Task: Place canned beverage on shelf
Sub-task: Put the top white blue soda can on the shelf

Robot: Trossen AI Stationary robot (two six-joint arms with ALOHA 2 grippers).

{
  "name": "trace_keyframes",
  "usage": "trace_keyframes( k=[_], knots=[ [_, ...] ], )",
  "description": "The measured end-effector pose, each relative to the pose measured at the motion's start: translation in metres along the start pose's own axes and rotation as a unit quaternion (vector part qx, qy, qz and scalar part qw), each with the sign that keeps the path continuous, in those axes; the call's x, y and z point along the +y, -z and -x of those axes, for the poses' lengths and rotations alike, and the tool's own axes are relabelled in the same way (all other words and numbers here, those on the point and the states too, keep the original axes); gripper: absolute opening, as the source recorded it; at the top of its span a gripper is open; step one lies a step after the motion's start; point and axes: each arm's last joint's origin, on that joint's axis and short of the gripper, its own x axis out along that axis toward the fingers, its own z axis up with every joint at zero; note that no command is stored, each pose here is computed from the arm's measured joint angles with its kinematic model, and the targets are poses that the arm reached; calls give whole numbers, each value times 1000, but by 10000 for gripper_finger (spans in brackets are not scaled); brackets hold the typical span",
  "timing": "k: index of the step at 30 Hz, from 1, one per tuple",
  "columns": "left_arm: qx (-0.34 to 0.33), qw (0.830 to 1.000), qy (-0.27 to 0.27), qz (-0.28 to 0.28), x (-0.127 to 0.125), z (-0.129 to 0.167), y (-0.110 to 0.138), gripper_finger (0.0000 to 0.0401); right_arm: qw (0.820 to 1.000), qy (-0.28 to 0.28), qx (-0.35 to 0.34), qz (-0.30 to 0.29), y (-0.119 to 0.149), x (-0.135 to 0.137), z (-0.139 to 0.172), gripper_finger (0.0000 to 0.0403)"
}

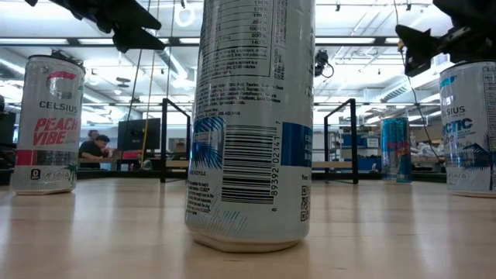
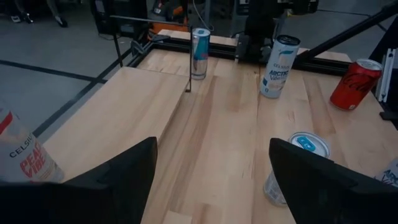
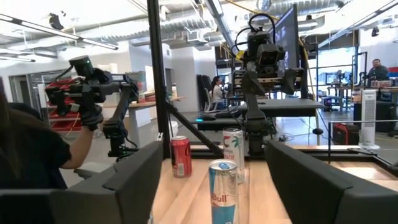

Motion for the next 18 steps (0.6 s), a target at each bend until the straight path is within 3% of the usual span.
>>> trace_keyframes(
  k=[6, 18],
  knots=[
    [-3, 1000, 0, 1, 0, 0, -1, 311, 1000, 2, -1, 0, 0, 0, 0, 325],
    [-10, 1000, 1, 19, 0, 0, -2, 311, 999, 4, -29, 19, -6, 0, 0, 326]
  ],
)
